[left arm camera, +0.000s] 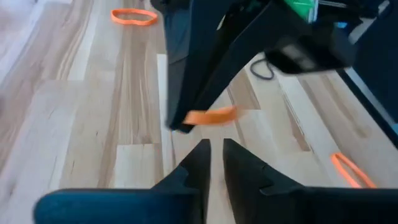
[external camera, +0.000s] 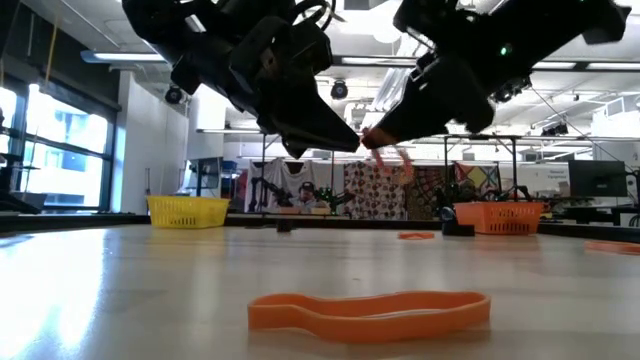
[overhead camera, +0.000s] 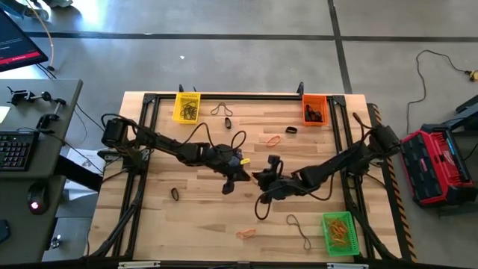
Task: Sort rubber bands into baskets
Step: Put the orange rubber band into the green bin
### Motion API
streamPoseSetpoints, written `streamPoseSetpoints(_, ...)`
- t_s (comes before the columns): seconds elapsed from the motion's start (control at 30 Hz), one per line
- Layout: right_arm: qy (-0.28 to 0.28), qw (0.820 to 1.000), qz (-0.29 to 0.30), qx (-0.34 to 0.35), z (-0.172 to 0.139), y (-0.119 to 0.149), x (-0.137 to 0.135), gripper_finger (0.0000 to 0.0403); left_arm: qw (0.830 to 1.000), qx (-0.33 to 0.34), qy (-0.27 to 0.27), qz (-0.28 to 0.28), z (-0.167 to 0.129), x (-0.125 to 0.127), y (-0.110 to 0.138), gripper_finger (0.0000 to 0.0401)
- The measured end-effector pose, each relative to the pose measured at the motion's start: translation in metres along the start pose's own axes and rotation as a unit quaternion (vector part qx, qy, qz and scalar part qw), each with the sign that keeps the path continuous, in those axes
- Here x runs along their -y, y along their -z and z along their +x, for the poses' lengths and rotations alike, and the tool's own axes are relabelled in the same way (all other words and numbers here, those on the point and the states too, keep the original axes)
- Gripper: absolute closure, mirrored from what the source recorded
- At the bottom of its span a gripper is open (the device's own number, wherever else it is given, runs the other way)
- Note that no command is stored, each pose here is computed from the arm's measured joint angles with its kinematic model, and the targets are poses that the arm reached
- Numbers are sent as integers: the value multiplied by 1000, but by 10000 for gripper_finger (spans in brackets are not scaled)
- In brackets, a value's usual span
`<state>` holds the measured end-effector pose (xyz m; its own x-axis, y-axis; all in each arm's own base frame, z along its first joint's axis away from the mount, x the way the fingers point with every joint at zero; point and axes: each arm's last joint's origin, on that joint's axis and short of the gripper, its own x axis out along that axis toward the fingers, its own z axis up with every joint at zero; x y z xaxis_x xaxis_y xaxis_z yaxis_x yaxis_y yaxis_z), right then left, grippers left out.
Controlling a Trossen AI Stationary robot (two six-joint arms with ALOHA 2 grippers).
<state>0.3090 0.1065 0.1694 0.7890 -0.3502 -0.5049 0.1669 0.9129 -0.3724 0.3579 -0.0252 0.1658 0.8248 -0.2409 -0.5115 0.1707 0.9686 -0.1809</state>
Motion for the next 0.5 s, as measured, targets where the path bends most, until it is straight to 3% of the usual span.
streamPoseSetpoints(0.3, -66, 992, 22, -104, -32, -18, 6, 402, 1000, 5, 0, 23, 0, 0, -1, 286)
streamPoseSetpoints(0.5, -116, 974, 28, -193, -67, -34, -5, 402, 998, 29, -37, 45, 0, 0, -5, 271)
